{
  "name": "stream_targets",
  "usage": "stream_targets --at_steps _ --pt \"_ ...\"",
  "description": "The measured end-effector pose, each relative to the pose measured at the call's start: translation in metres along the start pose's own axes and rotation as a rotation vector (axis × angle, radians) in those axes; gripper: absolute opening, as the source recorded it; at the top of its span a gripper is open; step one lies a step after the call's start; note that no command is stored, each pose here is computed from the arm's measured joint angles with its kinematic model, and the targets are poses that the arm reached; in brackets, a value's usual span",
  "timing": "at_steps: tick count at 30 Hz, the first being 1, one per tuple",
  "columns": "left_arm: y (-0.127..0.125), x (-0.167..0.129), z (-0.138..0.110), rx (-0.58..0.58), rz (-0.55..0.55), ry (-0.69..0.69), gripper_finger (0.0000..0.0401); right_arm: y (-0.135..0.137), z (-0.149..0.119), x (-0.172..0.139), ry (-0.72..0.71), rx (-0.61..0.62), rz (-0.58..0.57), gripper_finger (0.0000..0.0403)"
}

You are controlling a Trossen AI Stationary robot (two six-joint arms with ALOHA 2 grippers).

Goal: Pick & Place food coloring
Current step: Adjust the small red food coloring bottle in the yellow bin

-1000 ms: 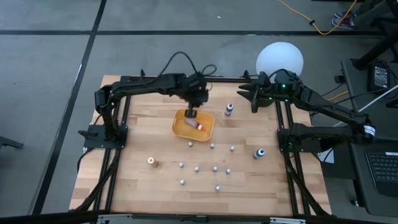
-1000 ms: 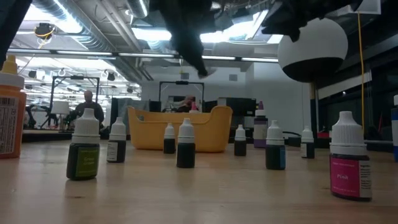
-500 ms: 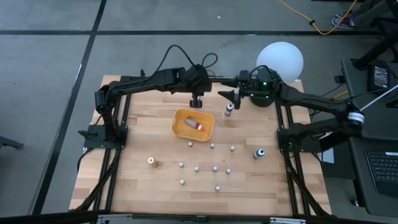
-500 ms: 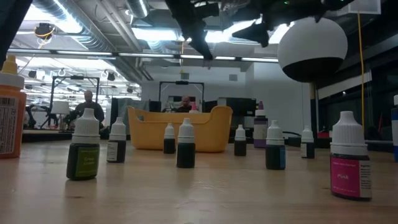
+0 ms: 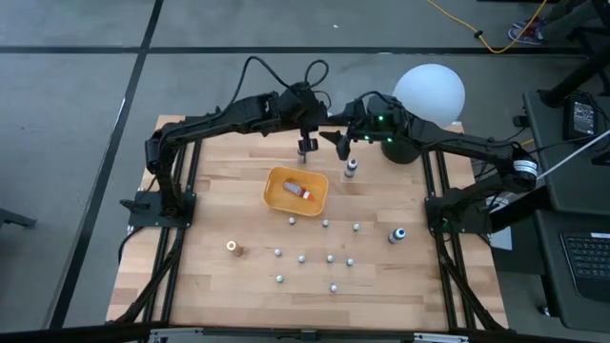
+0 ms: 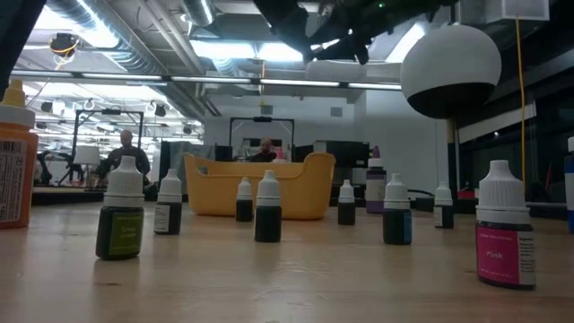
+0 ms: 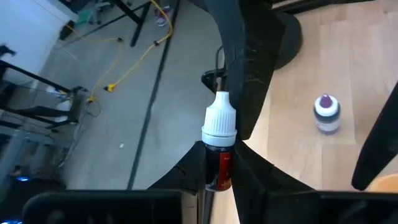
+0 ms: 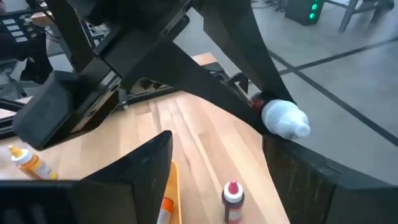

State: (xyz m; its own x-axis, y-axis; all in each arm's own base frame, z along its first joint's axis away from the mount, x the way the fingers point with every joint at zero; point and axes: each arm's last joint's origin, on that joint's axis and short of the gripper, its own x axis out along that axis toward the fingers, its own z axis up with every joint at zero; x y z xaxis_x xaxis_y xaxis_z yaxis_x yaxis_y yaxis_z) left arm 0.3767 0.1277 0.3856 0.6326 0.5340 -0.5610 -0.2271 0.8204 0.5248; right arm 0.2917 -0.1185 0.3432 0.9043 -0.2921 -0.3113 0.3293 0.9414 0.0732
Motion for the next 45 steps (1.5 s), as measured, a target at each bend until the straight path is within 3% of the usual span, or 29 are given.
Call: stream_targets --at_steps 7,14,31,37,45 --pt "0.004 0.007 -0.008 0.001 0.001 0.047 0.0049 0.001 0.019 -0.017 -0.052 -0.012 -0.012 0.0247" --pt "0.008 0.007 -0.008 -0.009 0.009 0.031 0.0049 0.000 0.018 -0.024 -0.014 -0.033 -0.084 0.0247" --pt "-0.004 0.001 0.006 0.019 0.008 -0.057 0.0049 -0.011 0.013 -0.020 0.022 -0.031 -0.121 0.0242" --pt "-0.004 0.001 0.007 0.017 0.008 -0.069 0.0048 -0.011 0.012 -0.020 0.028 -0.027 -0.109 0.0202" --pt "-0.004 0.001 0.007 0.033 0.008 -0.069 0.0049 -0.010 0.012 -0.020 0.036 -0.018 -0.103 0.0118"
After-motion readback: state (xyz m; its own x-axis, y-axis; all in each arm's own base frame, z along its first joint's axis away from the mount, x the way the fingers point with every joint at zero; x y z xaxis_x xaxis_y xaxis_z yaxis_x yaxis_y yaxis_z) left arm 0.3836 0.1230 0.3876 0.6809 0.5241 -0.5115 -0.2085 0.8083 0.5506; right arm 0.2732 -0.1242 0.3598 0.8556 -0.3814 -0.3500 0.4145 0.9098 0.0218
